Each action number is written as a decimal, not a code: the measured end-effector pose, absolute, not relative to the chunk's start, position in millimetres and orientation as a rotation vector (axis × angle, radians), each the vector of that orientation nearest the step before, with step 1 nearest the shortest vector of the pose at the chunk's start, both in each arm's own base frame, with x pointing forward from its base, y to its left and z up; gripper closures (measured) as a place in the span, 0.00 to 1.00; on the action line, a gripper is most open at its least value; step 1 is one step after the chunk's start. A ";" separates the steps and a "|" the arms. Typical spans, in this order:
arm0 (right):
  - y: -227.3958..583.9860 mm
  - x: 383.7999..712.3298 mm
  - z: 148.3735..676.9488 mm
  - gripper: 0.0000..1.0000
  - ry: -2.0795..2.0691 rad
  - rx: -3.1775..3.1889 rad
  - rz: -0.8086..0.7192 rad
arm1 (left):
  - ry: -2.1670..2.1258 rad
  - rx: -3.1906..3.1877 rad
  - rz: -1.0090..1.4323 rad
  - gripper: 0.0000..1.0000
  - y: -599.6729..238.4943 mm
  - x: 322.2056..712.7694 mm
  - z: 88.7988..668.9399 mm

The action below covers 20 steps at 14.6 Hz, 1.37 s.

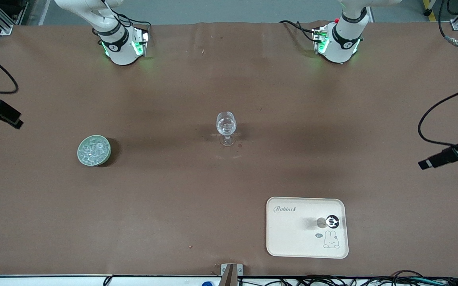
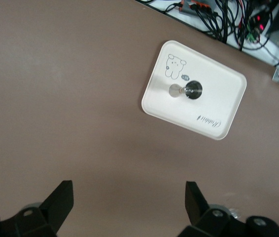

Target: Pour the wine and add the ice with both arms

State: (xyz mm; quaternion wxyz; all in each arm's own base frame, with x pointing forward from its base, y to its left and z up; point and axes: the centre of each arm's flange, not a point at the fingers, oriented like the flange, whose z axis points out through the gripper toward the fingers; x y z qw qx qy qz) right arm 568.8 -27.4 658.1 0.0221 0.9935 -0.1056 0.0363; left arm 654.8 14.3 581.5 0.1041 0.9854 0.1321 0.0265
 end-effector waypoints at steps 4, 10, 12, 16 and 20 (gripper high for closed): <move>-45.7 550.4 670.4 0.00 -0.232 3.125 0.063 | 0.145 3.016 0.128 0.00 -4.1 602.8 619.0; -27.7 549.1 666.9 0.00 -0.172 3.130 0.024 | 0.016 3.055 0.176 0.00 -18.5 536.1 641.1; -27.8 549.1 666.4 0.00 -0.164 3.130 0.022 | -0.013 3.060 0.178 0.00 -17.8 532.4 639.4; -29.7 549.0 665.6 0.00 -0.149 3.128 0.019 | -0.052 3.065 0.182 0.00 -31.1 547.8 631.3; -33.1 548.9 665.3 0.00 -0.144 3.127 0.018 | 0.001 3.065 0.158 0.00 -32.8 556.8 623.8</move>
